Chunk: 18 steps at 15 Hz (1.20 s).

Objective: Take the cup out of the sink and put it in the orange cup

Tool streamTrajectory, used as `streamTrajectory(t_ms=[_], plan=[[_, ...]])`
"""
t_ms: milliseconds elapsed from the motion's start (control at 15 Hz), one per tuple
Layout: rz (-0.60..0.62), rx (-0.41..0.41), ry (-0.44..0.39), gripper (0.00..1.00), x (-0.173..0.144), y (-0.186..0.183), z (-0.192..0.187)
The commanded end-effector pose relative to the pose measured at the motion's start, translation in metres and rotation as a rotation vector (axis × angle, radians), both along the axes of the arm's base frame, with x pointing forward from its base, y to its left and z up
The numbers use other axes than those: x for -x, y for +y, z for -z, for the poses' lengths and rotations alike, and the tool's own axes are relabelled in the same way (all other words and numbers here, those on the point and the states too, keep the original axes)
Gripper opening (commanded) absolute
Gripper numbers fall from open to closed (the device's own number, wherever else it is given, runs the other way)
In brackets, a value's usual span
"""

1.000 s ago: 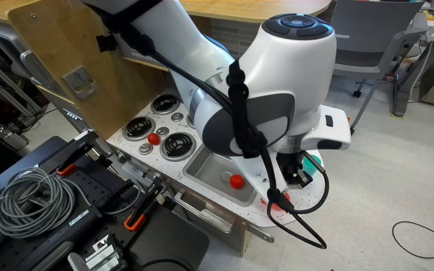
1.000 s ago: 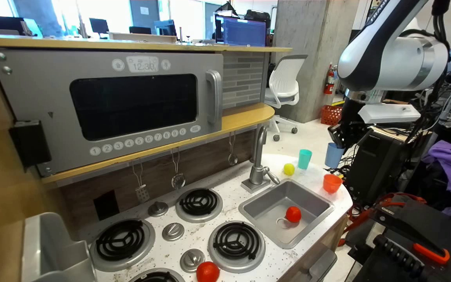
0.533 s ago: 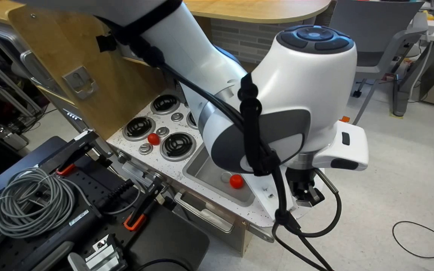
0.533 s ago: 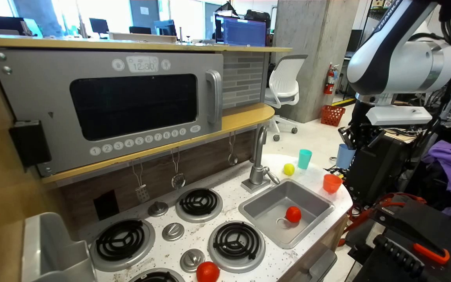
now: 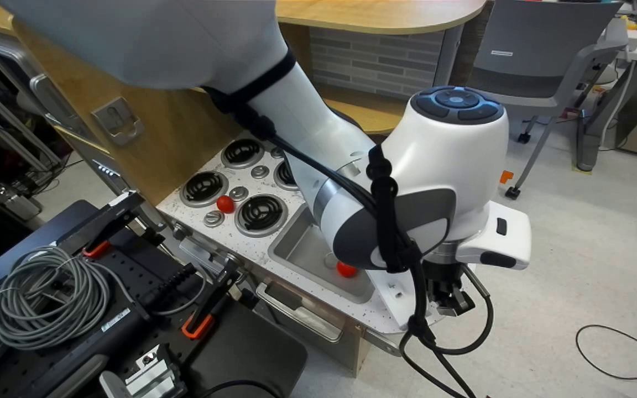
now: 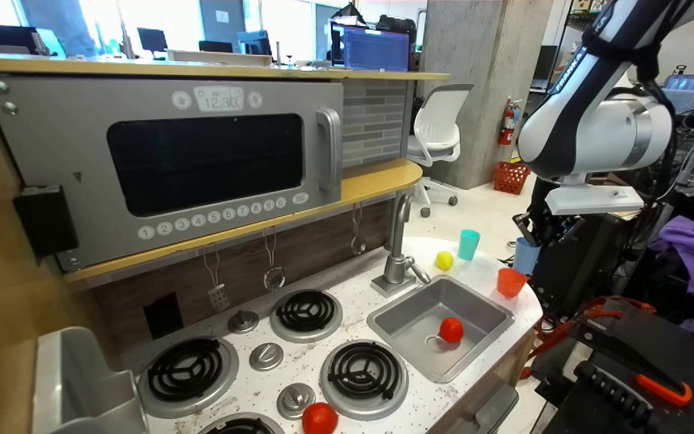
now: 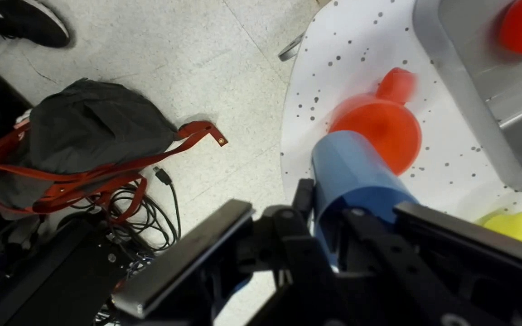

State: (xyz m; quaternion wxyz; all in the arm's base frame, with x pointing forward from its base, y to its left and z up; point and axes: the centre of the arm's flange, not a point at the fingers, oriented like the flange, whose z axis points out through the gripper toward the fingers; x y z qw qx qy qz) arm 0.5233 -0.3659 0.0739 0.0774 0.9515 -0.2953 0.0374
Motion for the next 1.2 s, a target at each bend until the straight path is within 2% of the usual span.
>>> streamTrajectory(t_ms=[0, 533, 600, 733, 1133], plan=[[-0.007, 0.031, 0.006, 0.02, -0.023, 0.009, 0.013], [-0.011, 0.045, 0.021, 0.02, -0.027, 0.013, 0.012], [-0.006, 0.045, 0.03, 0.33, -0.025, 0.012, 0.012], [0.0, 0.043, 0.039, 0.41, -0.022, 0.013, 0.01], [-0.03, 0.014, 0.033, 0.85, -0.014, 0.031, -0.009]])
